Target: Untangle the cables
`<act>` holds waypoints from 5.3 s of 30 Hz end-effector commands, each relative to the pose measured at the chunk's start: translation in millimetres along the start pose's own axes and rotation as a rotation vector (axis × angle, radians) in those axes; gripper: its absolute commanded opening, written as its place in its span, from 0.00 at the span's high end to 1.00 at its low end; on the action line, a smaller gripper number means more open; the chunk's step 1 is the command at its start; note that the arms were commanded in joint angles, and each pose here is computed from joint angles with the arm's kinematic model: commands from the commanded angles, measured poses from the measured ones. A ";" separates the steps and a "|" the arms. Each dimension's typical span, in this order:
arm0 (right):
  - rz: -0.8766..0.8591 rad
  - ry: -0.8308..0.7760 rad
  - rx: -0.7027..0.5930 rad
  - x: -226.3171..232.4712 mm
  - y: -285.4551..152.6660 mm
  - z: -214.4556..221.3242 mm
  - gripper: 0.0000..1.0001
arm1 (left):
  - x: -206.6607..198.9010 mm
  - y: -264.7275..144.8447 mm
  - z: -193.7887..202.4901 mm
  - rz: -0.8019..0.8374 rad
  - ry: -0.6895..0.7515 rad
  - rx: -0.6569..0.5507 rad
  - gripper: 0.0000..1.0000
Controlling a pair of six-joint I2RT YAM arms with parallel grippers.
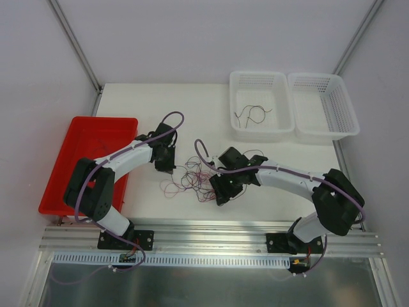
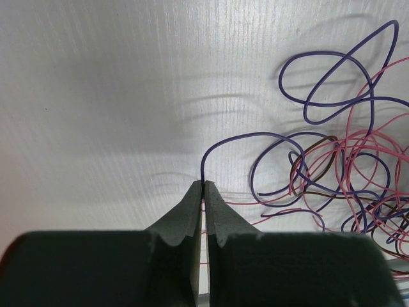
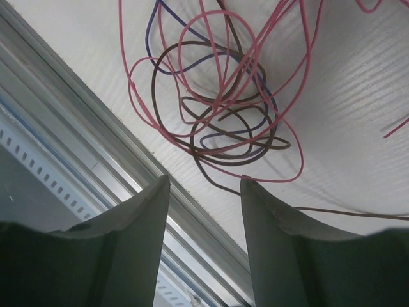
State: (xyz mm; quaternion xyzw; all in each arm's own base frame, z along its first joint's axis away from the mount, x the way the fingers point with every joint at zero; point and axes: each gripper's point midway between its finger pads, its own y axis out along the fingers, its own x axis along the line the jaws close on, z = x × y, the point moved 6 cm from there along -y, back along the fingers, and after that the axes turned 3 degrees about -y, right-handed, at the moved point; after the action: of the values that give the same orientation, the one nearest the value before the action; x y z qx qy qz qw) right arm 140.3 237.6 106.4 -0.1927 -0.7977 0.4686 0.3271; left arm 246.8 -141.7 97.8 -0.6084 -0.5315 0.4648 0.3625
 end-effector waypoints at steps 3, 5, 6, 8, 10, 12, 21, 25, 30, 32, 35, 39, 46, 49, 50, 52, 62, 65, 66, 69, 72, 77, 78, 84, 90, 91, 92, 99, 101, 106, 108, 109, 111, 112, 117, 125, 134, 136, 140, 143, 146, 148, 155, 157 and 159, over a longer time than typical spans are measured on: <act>0.048 -0.065 -0.028 -0.6 2.4 -12.8 0.48 | -6.3 -11.4 -7.5 0.027 0.036 -0.026 1.00; 0.064 -0.082 -0.023 0.7 1.4 -12.5 0.49 | -6.1 -10.7 -6.8 0.024 0.038 -0.024 1.00; 0.084 -0.088 -0.027 -1.2 0.8 -13.2 0.49 | -6.3 -10.8 -6.7 0.026 0.038 -0.024 1.00; 0.078 -0.095 -0.029 0.1 1.0 -13.3 0.51 | -6.1 -9.9 -6.8 0.024 0.039 -0.023 1.00; 0.064 -0.099 -0.019 1.2 3.7 -12.4 0.60 | -5.6 -9.8 -7.2 0.021 0.038 -0.022 1.00; 0.050 -0.106 -0.013 3.5 4.5 -11.7 0.77 | -4.7 -8.3 -6.5 0.012 0.039 -0.020 1.00; 0.056 -0.200 -0.107 26.1 -72.0 -17.0 0.99 | 7.6 0.8 -5.7 -0.087 0.039 -0.012 1.00; 0.138 -0.261 -0.219 35.9 -146.6 -18.7 0.99 | 10.7 8.0 -2.6 -0.120 0.042 0.023 1.00; 0.245 -0.297 -0.516 49.0 -243.8 -33.0 0.99 | 13.0 11.9 -0.2 -0.140 0.044 0.046 1.00; 0.241 -0.312 -0.652 57.0 -272.5 -34.1 0.99 | 13.1 12.4 -0.2 -0.142 0.044 0.050 1.00; 0.256 -0.305 -0.869 64.9 -311.2 -39.4 0.99 | 13.6 12.3 0.2 -0.146 0.043 0.051 1.00; 0.354 -0.264 -1.037 59.0 -340.6 -41.7 0.99 | 14.1 12.3 0.1 -0.152 0.043 0.052 1.00; 0.588 -0.174 -1.052 33.7 -355.1 -43.0 0.99 | 14.5 11.1 -1.2 -0.155 0.042 0.048 1.00; 0.658 -0.117 -0.976 15.5 -331.0 -43.7 0.99 | 13.2 7.7 -2.1 -0.148 0.041 0.038 1.00; 0.661 -0.095 -0.932 8.0 -313.3 -42.7 0.99 | 12.8 6.7 -2.8 -0.145 0.039 0.032 1.00; 0.670 -0.039 -0.892 -6.2 -294.8 -40.7 0.99 | 12.5 3.5 -4.4 -0.141 0.037 0.019 1.00; 0.653 0.437 -0.526 -79.3 -143.3 20.3 0.99 | 5.6 -21.6 -14.6 -0.083 0.031 -0.087 0.99; 0.705 0.568 -0.405 -98.0 -113.8 42.3 0.96 | 3.3 -32.4 -17.7 -0.052 0.038 -0.135 0.95; 0.729 0.603 -0.373 -104.5 -111.0 48.4 0.93 | 2.6 -38.7 -19.4 -0.040 0.040 -0.161 0.91; 0.784 0.655 -0.286 -119.5 -101.0 56.1 0.76 | 3.1 -50.0 -21.2 -0.025 0.046 -0.213 0.85; 0.806 0.666 -0.258 -129.9 -97.1 53.7 0.45 | 4.6 -60.9 -22.8 -0.015 0.050 -0.265 0.78; 0.827 0.678 -0.249 -141.1 -96.7 47.4 0.02 | 7.3 -69.1 -20.4 -0.008 0.058 -0.308 0.67; 0.834 0.701 -0.246 -146.7 -95.7 47.5 0.01 | 7.3 -71.5 -20.3 -0.003 0.058 -0.317 0.66; 0.840 0.840 -0.229 -172.2 -91.8 57.7 0.03 | 6.6 -74.8 -21.2 0.007 0.063 -0.333 0.62; 0.760 0.983 -0.284 -194.6 -86.5 60.8 0.03 | 4.9 -74.1 -21.2 0.021 0.066 -0.326 0.61; 0.756 0.993 -0.278 -197.4 -85.3 60.1 0.03 | 4.1 -74.0 -21.2 0.024 0.068 -0.324 0.61; 0.758 1.000 -0.276 -200.6 -83.9 59.8 0.03 | 4.1 -73.7 -21.2 0.026 0.067 -0.322 0.61; 0.761 1.052 -0.197 -216.2 -66.2 63.5 0.09 | 4.0 -71.3 -20.3 0.023 0.070 -0.313 0.61; 0.760 1.062 -0.188 -217.1 -63.1 65.2 0.22 | 4.3 -71.7 -20.5 0.021 0.070 -0.315 0.61; 0.738 1.066 -0.161 -215.2 -55.2 70.7 0.70 | 4.3 -72.1 -21.4 0.022 0.068 -0.318 0.61; 0.727 1.056 -0.150 -214.4 -52.6 72.6 0.97 | 4.7 -72.1 -20.8 0.021 0.068 -0.317 0.61; 0.710 1.049 -0.157 -213.4 -52.6 71.4 0.99 | 4.8 -72.5 -20.9 0.021 0.068 -0.319 0.61; 0.696 1.029 -0.168 -210.6 -54.9 70.3 0.99 | 5.2 -72.5 -20.7 0.018 0.066 -0.320 0.61; 0.684 1.015 -0.199 -206.7 -60.9 67.0 0.99 | 5.2 -72.9 -20.7 0.019 0.066 -0.322 0.61; 0.663 0.927 -0.326 -185.6 -100.9 52.1 0.99 | 5.2 -75.3 -21.5 0.023 0.064 -0.331 0.58; 0.660 0.759 -0.569 -139.8 -210.9 9.3 0.99 | 6.2 -79.7 -21.2 0.023 0.061 -0.350 0.31; 0.578 0.553 -0.966 -99.9 -336.9 -78.5 0.99 | 9.2 -82.1 -21.2 0.005 0.062 -0.368 0.08; 0.568 0.507 -1.059 -95.6 -363.3 -100.3 0.99 | 9.2 -81.8 -21.8 0.003 0.061 -0.371 0.06; 0.557 0.436 -1.189 -94.3 -397.3 -134.4 0.99 | 10.2 -80.6 -21.4 -0.004 0.064 -0.367 0.02; 0.567 0.391 -1.280 -101.3 -416.0 -161.3 0.99 | 10.7 -79.5 -21.8 -0.009 0.063 -0.367 0.01; 0.596 0.358 -1.331 -108.6 -434.3 -181.8 0.99 | 11.3 -77.9 -21.5 -0.016 0.065 -0.361 0.01; 0.611 0.371 -1.305 -133.1 -421.7 -200.5 0.99 | 11.5 -76.8 -21.8 -0.019 0.068 -0.359 0.01; 0.692 0.471 -1.172 -224.0 -362.5 -234.7 0.77 | 12.3 -74.4 -21.4 -0.027 0.073 -0.350 0.01; 0.694 0.531 -1.086 -249.8 -334.9 -235.8 0.50 | 12.0 -73.2 -21.6 -0.028 0.072 -0.346 0.01; 0.700 0.552 -1.023 -258.7 -319.0 -231.1 0.26 | 12.0 -73.2 -21.5 -0.027 0.075 -0.345 0.01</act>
State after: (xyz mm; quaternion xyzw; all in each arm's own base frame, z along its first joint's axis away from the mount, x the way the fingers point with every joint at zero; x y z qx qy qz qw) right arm 483.5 76.5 382.1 -0.6682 -0.7121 0.0281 0.2135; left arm 243.6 -116.6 174.0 -0.6700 -0.5963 0.3495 0.2708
